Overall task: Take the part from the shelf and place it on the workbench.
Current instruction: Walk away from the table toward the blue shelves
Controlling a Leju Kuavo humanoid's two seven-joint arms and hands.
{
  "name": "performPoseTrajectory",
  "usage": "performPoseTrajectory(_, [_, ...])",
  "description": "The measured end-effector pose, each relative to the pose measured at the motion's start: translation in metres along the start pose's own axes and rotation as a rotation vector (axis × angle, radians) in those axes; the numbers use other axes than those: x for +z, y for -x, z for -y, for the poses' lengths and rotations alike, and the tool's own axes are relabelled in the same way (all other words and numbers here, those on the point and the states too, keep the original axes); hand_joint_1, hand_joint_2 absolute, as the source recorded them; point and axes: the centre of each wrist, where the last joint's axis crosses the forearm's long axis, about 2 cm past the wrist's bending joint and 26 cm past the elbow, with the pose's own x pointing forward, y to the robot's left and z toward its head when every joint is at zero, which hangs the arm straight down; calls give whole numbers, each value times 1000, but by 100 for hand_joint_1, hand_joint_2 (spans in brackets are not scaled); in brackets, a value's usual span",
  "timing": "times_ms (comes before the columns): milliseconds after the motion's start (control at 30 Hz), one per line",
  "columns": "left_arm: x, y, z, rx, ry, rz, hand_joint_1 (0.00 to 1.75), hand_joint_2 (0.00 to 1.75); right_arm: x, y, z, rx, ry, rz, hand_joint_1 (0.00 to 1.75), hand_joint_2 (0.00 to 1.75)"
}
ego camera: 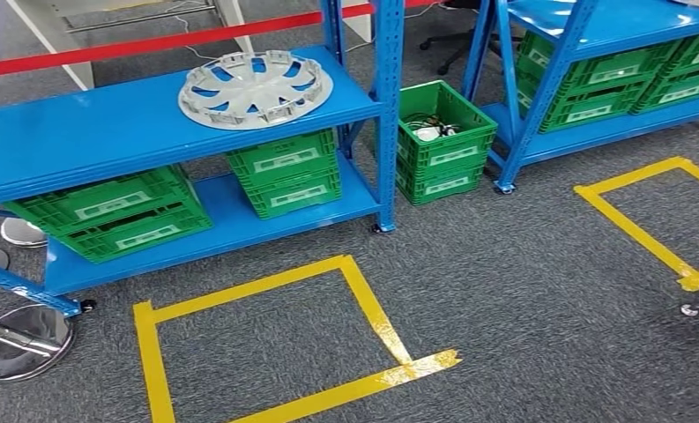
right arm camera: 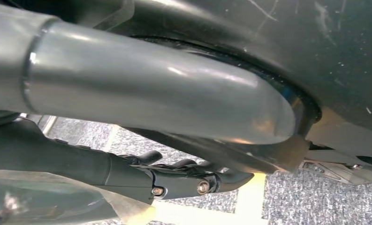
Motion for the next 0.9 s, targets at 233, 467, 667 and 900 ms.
performPoseTrajectory(233, [0,2,1,0,2,-4,0,0,0,3,0,-2,-1,-5,0,0])
performPoseTrajectory(467, [1,3,1,1,2,-6,0,0,0,4,1,-3,2,-3,0,0])
performPoseTrajectory(667, [1,2,2,4,4,-4,0,0,0,1,2,-2,1,9,0,0])
performPoseTrajectory(900, [1,0,3,5,5,0,0,0,0,4,0,-4,-8,3,0,0])
